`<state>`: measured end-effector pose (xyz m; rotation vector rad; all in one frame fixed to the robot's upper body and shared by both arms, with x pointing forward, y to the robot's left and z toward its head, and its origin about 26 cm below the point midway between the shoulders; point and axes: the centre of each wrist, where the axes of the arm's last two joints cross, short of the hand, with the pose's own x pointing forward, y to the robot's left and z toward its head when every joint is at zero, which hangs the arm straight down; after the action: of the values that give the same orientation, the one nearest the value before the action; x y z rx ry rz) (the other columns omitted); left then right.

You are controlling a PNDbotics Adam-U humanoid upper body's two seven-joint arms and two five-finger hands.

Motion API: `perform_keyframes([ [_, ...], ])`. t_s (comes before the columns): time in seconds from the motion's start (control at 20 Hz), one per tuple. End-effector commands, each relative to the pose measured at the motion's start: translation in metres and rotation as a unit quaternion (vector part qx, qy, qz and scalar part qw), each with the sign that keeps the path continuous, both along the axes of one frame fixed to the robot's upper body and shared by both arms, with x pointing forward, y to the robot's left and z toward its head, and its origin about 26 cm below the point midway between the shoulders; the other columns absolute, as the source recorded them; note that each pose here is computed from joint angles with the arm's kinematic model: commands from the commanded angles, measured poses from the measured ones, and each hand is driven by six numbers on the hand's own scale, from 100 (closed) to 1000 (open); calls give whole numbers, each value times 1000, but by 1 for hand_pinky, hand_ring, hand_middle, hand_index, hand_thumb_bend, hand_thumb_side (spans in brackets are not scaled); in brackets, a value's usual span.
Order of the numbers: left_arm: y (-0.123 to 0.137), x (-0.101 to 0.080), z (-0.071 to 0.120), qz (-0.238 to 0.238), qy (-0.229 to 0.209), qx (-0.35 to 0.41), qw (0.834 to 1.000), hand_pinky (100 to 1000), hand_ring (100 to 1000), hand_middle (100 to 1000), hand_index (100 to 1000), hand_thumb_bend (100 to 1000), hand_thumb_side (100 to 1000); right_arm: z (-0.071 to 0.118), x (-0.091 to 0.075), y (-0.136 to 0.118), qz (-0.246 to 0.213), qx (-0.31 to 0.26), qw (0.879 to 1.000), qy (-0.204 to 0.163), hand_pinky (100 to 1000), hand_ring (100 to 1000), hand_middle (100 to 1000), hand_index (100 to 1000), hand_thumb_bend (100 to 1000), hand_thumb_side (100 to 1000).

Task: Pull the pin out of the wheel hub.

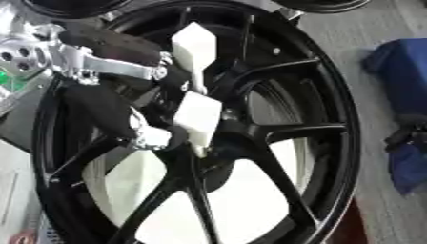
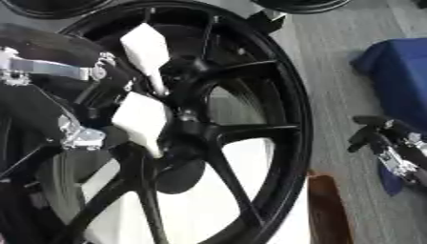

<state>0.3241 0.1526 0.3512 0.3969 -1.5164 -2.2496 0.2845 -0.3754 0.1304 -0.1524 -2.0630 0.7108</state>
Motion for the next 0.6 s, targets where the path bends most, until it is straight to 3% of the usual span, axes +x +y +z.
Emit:
perform_keyframes([
  [0.05,-2,-4,7,-8,-11,2,1000,834,786,671,829,221,755,6,0,-2,-1,-9,1000,-7,751,581,576,835,100,698],
  [0.6,-12,-3,5,-17,-19,23,999,862,824,712,839,296,772,5,0,-2,-2,-8,1000,-4,750,579,574,832,100,697],
])
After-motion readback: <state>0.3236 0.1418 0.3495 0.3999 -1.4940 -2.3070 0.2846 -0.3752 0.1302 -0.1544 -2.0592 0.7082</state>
